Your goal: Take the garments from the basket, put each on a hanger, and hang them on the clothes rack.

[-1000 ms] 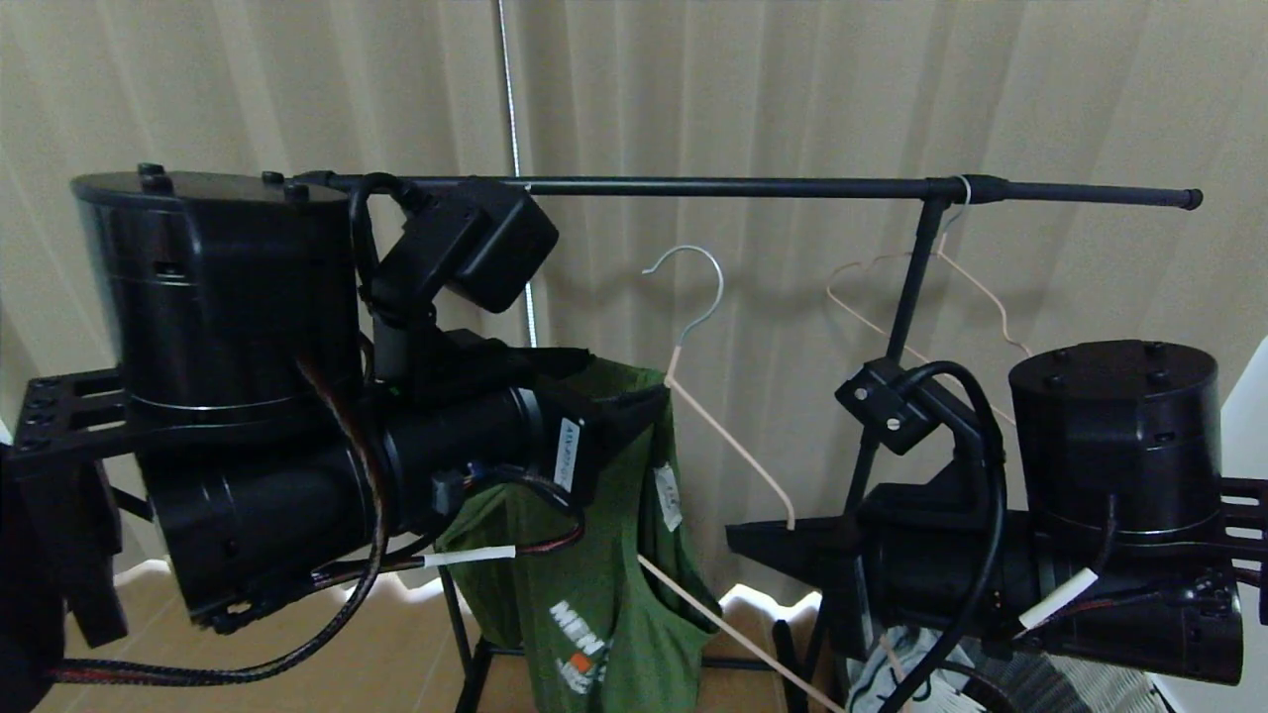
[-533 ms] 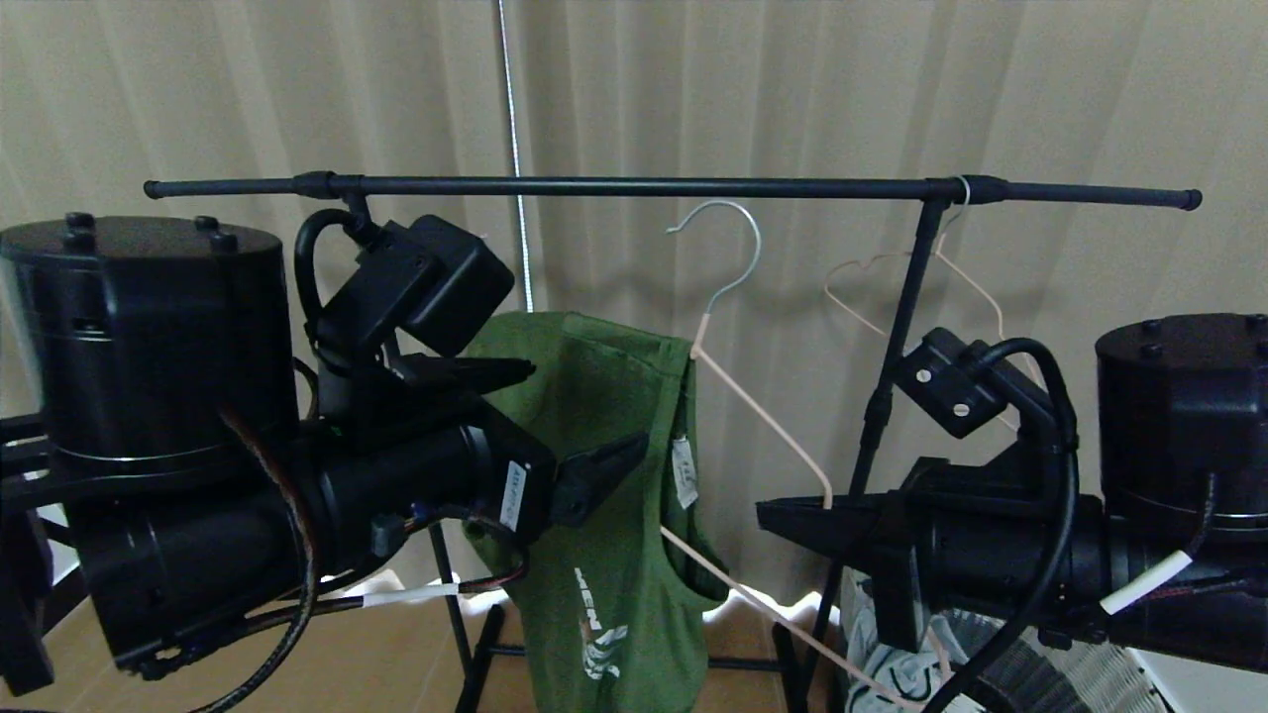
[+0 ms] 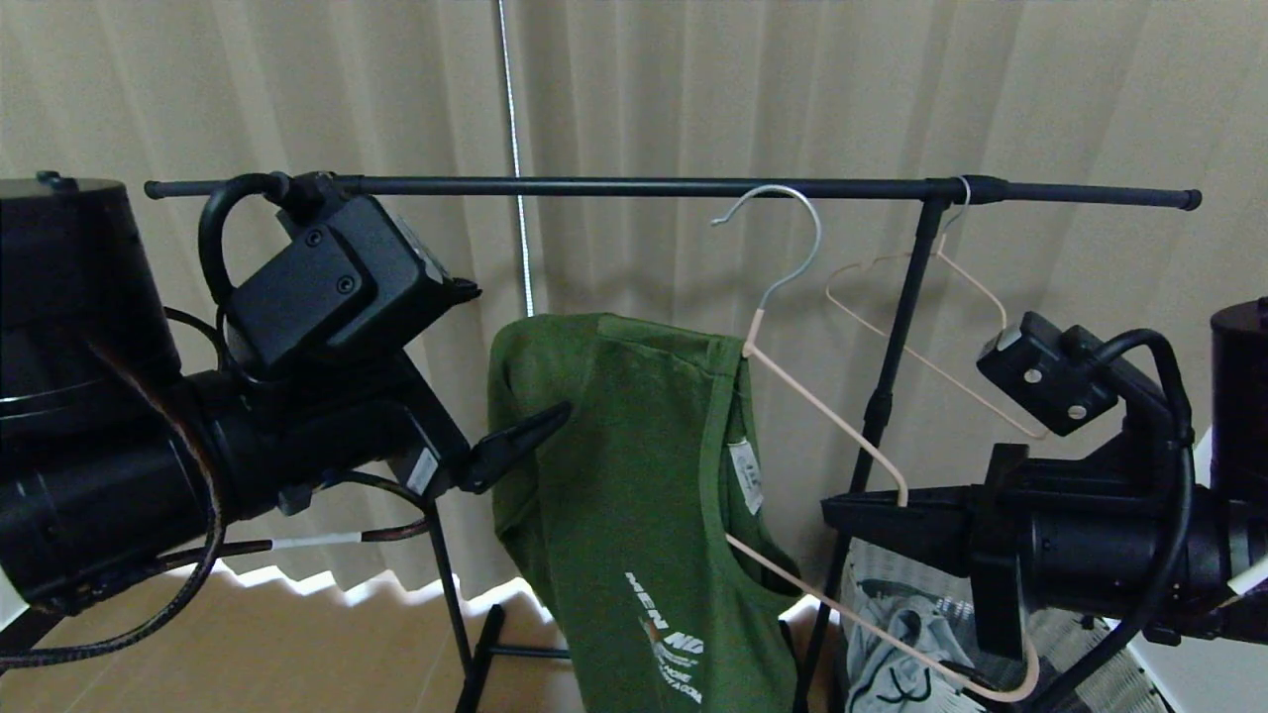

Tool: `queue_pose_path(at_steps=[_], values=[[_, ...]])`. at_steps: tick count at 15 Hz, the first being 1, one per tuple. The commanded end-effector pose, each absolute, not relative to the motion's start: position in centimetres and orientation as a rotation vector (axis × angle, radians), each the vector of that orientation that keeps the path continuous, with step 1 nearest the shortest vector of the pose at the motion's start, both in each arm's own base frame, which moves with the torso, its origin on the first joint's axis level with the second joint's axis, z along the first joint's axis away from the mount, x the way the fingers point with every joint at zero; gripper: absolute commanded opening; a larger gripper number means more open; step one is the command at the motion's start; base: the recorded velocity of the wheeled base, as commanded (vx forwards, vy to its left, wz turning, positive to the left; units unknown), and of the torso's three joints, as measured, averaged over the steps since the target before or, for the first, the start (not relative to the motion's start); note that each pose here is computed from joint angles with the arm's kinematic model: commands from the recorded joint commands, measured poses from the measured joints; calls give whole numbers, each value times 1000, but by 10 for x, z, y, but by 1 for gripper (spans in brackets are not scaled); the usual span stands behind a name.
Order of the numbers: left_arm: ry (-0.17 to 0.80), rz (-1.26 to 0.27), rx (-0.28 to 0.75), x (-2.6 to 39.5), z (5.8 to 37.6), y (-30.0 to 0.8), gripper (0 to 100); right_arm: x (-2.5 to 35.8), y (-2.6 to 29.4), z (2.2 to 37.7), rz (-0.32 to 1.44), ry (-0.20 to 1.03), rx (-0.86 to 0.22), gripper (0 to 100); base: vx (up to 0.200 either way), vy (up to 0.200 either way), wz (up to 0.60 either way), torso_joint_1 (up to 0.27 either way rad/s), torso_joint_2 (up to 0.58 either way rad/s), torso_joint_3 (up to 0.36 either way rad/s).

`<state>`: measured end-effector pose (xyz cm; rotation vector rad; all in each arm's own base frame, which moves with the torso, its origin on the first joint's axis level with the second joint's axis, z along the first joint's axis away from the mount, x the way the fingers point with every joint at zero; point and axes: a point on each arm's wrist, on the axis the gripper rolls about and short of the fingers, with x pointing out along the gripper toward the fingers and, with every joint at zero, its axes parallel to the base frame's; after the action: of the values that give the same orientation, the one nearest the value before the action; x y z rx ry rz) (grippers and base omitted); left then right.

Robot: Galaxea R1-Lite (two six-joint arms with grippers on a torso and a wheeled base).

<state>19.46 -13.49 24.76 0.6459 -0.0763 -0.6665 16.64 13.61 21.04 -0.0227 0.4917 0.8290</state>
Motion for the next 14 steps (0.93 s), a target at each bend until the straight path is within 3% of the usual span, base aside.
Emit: queue_pose_path(at_steps=[1,3,13,14], values=[[-106,-664,748,204,247,-140,100,165,137,211,848,491,-22,0,0,0,0,0,0,0],[-106,-663,796,215,244,-145,100,162,138,211,890,484,-41,0,0,0,0,0,0,0],[-141,-659,788,236,240,-153,100,153,148,211,1009,480,-48,0,0,0,0,0,0,0],[-143,-660,787,237,241,-153,0,152,149,212,1017,479,-49,0,0,0,0,0,0,0]])
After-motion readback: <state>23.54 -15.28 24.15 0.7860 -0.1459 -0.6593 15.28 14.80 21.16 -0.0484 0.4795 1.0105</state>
